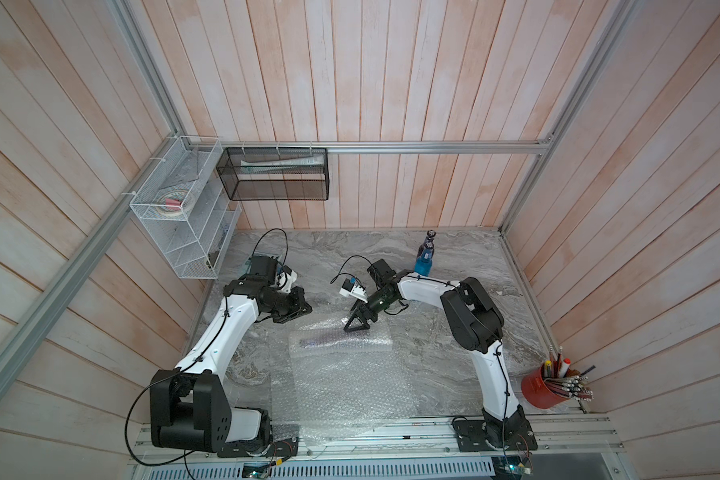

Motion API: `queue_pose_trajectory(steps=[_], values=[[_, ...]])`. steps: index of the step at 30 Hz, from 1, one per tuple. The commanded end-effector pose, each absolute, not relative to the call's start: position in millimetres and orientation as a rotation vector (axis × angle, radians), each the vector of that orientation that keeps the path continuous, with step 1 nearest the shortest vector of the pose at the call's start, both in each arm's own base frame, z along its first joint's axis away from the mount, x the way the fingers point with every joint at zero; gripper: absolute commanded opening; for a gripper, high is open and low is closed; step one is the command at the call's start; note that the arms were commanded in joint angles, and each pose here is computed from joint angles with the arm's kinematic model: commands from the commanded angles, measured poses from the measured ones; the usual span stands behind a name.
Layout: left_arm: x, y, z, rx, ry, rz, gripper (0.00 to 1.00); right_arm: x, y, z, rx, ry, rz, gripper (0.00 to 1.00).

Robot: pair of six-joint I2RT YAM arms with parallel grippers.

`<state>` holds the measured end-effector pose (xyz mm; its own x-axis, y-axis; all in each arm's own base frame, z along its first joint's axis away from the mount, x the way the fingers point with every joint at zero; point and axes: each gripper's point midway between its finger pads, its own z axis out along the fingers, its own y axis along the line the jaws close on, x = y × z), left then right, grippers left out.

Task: Wrap wine bottles in bubble wrap
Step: Adjust the bubble wrap on the bubble wrap.

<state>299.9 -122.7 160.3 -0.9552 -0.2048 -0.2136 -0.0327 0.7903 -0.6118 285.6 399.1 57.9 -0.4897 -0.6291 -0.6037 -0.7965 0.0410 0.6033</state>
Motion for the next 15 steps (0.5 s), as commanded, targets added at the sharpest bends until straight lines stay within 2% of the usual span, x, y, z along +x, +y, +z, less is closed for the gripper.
queue_pose_trajectory(steps=[1,15], values=[[299,-125,159,-0.162,2.704,-0.948,0.0,273,397,74,-1.522,2.094,1.452,0.9],[301,-125,157,-0.164,2.712,-0.949,0.0,253,395,90,-1.565,2.039,1.453,0.88]])
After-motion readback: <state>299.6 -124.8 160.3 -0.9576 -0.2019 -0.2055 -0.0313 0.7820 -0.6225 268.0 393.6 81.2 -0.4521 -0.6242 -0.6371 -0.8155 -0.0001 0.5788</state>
